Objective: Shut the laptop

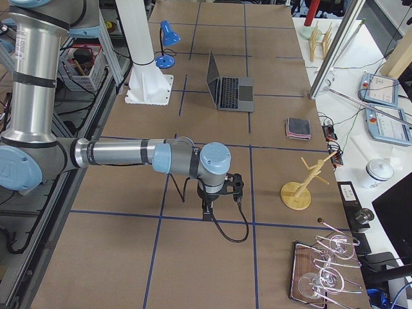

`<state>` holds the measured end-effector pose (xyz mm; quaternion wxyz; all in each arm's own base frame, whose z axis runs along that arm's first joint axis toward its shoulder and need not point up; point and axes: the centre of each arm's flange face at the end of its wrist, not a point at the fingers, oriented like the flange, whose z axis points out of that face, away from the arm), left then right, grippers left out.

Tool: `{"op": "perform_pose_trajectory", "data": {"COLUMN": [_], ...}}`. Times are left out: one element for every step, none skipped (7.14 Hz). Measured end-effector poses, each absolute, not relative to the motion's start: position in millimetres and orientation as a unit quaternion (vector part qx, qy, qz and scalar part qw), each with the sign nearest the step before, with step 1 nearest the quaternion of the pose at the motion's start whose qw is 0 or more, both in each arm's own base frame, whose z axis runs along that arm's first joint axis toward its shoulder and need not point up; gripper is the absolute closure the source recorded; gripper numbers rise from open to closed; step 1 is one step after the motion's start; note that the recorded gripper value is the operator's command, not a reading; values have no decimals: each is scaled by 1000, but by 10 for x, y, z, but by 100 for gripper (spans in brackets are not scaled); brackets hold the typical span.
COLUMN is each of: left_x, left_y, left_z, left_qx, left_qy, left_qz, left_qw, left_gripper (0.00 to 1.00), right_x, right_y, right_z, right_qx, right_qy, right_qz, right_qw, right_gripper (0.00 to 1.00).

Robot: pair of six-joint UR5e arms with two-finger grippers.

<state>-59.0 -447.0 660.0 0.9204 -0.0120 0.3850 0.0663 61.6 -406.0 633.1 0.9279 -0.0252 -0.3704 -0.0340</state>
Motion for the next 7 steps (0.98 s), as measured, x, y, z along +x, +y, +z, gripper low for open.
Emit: {"op": "perform_pose_trajectory", "data": {"left_x": [-587, -582, -562, -521, -489, -471, -459], "left_y": [-4466, -4466, -4478, -4510, -4564, -4648, -4747], "left_z": [6605, 6602, 6567, 6451, 6219, 5939, 5712], "left_qx": [-11, -9, -5, 4, 25, 54, 82], "left_qy": [385, 385, 384, 382, 381, 379, 377], "left_qz": [67, 68, 72, 80, 91, 104, 116], "left_qw": [920, 920, 921, 921, 920, 918, 915], "left_gripper": [0, 0, 0, 0, 0, 0, 0], "right_x": [616, 614, 611, 608, 592, 556, 451], "right_y": [-4060, -4070, -4106, -4152, -4190, -4216, -4249], "right_z": [6330, 6308, 6252, 6185, 6114, 6042, 5950], "right_qx": [-25, -23, -10, 13, 34, 50, 62], "right_qy": [-370, -371, -370, -370, -376, -387, -404], "right_qz": [-34, -35, -41, -47, -53, -54, -53], "right_qw": [928, 928, 928, 928, 925, 919, 911], "right_gripper": [0, 0, 0, 0, 0, 0, 0]}}
